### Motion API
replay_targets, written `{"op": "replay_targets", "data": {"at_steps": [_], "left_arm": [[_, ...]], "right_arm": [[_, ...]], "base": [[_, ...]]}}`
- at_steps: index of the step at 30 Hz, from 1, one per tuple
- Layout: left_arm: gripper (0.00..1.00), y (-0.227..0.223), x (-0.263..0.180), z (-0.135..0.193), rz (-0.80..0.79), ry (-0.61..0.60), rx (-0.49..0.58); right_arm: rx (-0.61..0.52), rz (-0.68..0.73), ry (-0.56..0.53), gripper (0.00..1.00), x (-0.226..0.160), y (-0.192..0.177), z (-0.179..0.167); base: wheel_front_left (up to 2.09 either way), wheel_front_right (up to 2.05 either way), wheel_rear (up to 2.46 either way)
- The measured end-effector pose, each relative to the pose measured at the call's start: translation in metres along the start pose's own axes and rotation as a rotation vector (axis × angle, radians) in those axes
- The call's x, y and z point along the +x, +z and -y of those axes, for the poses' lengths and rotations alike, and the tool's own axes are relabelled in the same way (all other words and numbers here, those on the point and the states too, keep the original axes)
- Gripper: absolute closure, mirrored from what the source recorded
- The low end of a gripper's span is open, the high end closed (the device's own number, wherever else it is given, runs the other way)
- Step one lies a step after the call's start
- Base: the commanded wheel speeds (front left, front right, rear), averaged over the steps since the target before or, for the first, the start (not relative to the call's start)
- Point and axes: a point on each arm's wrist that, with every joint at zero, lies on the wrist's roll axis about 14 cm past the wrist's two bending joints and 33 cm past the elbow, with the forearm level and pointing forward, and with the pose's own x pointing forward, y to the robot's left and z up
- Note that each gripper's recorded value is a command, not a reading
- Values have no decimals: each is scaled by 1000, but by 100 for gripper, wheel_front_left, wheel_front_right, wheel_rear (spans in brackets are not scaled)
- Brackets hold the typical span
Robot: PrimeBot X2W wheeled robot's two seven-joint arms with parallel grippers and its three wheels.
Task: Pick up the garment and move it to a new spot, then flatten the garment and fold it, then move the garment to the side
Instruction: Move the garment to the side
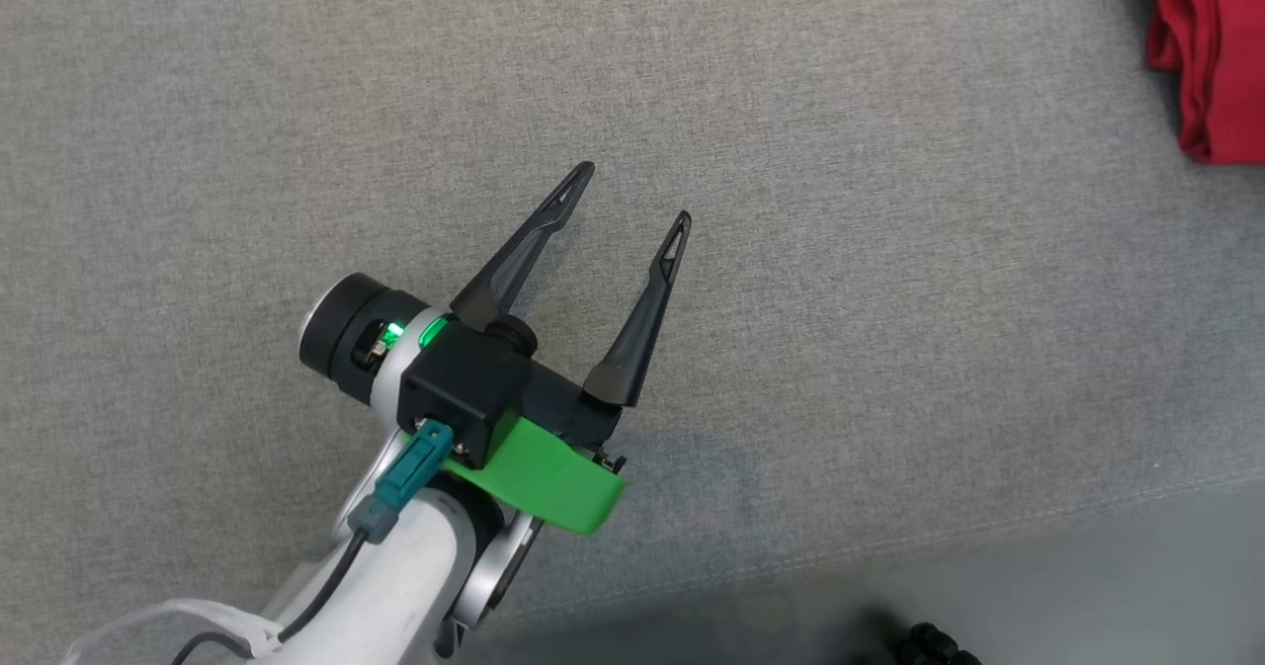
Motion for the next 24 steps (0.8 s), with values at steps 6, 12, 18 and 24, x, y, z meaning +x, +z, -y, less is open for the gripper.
{"op": "replay_targets", "data": {"at_steps": [6, 12, 18, 24], "left_arm": [[0, -6, -2, -6, -15, 11, -4], [0, -3, -3, -7, -10, 19, 0], [0, 12, -10, -17, 26, 83, 40], [0, 20, -36, -40, 26, 241, 2]], "right_arm": [[-21, 28, -21, 0, 6, 2, 0], [-21, 81, -10, 0, 4, 7, -8], [43, 249, 57, 0, -14, 28, -27], [116, 369, 142, 0, -45, 29, -44]], "base": [[0, 0, 0], [0, 0, 0], [0, 0, 0], [0, 0, 0]]}}
